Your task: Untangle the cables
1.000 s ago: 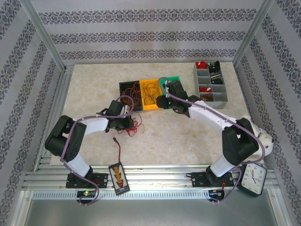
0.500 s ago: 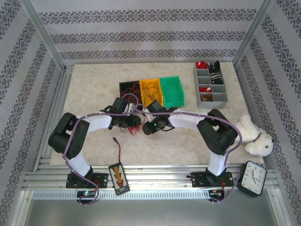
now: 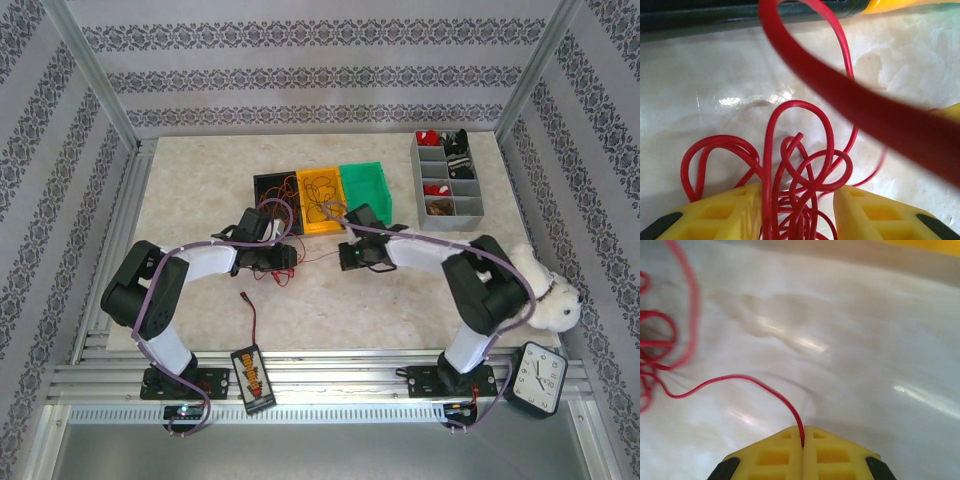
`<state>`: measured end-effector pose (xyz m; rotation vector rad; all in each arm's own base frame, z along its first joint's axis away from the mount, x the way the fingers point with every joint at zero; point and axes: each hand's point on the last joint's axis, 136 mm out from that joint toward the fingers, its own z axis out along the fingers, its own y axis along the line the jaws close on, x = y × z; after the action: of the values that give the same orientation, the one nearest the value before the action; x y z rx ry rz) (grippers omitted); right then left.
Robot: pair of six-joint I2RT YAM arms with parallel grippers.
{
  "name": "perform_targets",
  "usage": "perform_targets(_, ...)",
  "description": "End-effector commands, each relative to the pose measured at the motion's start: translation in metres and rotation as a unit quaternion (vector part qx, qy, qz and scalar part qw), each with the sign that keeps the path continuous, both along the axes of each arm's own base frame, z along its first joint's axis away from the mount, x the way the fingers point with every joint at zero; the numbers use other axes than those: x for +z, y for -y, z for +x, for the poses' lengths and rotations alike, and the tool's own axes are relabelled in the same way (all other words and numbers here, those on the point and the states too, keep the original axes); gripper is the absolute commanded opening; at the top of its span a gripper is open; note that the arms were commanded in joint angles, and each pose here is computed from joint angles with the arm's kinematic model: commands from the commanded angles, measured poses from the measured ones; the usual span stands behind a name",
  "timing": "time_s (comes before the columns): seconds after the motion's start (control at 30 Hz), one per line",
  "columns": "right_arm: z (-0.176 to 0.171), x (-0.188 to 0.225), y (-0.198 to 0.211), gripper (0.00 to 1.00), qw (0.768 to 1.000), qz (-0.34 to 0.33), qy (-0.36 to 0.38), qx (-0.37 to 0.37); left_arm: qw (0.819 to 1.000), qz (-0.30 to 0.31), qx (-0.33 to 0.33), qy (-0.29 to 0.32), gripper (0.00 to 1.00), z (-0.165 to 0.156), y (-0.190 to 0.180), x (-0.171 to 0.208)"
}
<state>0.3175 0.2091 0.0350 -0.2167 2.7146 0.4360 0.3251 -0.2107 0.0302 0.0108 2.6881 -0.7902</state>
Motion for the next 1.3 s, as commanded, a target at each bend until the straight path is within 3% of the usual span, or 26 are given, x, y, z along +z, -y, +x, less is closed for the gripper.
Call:
perform_targets(0.0,-0.001,0.014,0.054,0.00,0.992,-0.012,-0.001,-0.128,0.999,0.036,0.019,-0.018,0.42,-0.007,-0.016,-0.021)
perform_targets(0.27,-0.015,0.029,0.165,0.00,0.932,0.011,0.004,-0.362,0.998,0.046,0.032,-0.024,0.41,-0.009,-0.025,-0.028)
perform_targets(0.67,-0.039,0.068,0.298,0.00,0.850,-0.016,0.055,-0.523,0.997,0.060,0.038,-0.037,0.40,-0.018,-0.033,-0.038)
perform_targets(0.87,-0.052,0.083,0.334,0.00,0.819,-0.008,0.067,-0.570,0.996,0.071,0.046,-0.041,0.40,-0.019,-0.039,-0.042)
perform_targets(1.1,-0.068,0.096,0.366,0.00,0.765,0.025,0.086,-0.638,0.986,0.129,0.089,-0.052,0.36,-0.022,-0.066,-0.051)
perform_targets(1.27,-0.071,0.097,0.367,0.00,0.751,0.047,0.091,-0.652,0.976,0.178,0.111,-0.062,0.35,-0.027,-0.086,-0.055)
